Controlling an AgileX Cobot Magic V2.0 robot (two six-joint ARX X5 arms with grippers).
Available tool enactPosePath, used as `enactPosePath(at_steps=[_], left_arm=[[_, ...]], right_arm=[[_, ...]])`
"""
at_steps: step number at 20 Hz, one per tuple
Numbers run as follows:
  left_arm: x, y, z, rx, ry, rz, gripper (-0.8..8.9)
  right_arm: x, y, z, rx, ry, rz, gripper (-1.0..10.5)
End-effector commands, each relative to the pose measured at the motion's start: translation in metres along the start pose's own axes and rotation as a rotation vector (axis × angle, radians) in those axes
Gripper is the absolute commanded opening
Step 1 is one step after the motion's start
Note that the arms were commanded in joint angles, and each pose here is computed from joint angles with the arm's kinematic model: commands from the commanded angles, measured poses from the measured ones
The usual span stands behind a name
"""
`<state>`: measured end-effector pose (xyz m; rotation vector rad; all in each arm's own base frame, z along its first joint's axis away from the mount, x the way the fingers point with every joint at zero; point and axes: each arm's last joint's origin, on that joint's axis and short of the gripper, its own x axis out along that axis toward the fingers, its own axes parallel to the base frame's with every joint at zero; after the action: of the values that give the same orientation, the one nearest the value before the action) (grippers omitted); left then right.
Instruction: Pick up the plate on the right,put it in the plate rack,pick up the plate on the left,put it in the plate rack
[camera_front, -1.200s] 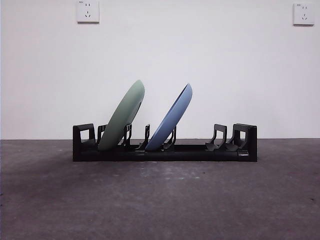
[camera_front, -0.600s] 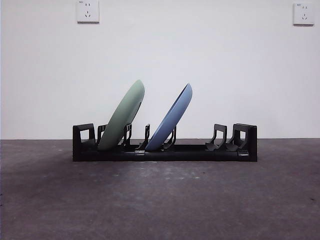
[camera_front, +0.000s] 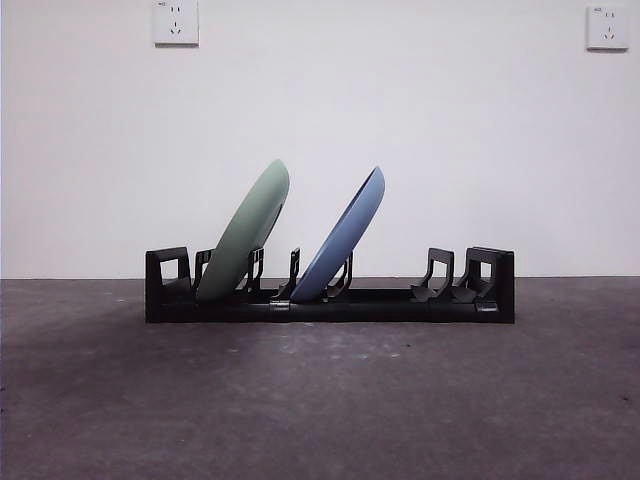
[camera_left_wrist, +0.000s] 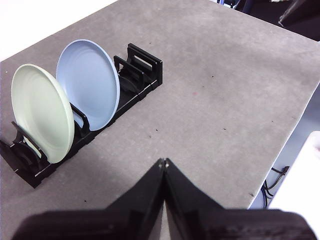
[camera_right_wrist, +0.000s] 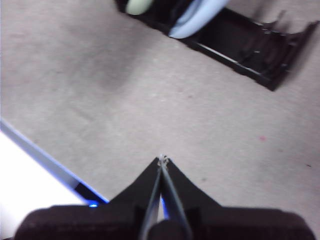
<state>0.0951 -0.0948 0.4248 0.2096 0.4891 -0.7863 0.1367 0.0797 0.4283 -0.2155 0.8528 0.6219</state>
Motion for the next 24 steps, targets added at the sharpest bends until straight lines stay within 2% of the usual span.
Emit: enactPosePath(at_steps=[1, 3, 8, 10, 13, 15, 18, 21, 24], left_arm=[[0.0, 0.0, 0.0, 0.01, -0.002, -0.005, -0.04], [0.0, 0.0, 0.0, 0.024, -0.006, 0.016, -0.04], [-0.009, 0.015, 0.007, 0.1, -0.085, 0.347, -0.04], [-0.023, 0.025, 0.012, 0.162, -0.178, 0.456, -0.04], [-0.046, 0.037, 0.006, 0.238, -0.372, 0.547, -0.04], [-0.052, 0.044, -0.013, 0.229, -0.467, 0.677, -0.04], [-0.043, 0.051, -0.055, 0.203, -0.509, 0.835, -0.04], [-0.019, 0.056, -0.106, 0.136, -0.495, 0.894, -0.04], [0.01, 0.06, -0.156, 0.068, -0.482, 0.904, -0.04]], right_arm=[[0.002, -0.001, 0.0, 0.005, 0.004, -0.032, 0.0], [0.002, -0.002, -0.001, 0.005, 0.005, -0.049, 0.0], [0.002, -0.002, -0.001, 0.005, 0.006, -0.064, 0.0], [0.002, -0.002, -0.001, 0.005, 0.006, -0.064, 0.0], [0.002, -0.002, -0.001, 0.005, 0.006, -0.064, 0.0], [0.002, -0.002, -0.001, 0.005, 0.006, -0.064, 0.0], [0.002, -0.002, -0.001, 0.005, 0.006, -0.064, 0.0], [0.002, -0.002, -0.001, 0.005, 0.006, -0.064, 0.0], [0.002, -0.002, -0.001, 0.005, 0.006, -0.064, 0.0]])
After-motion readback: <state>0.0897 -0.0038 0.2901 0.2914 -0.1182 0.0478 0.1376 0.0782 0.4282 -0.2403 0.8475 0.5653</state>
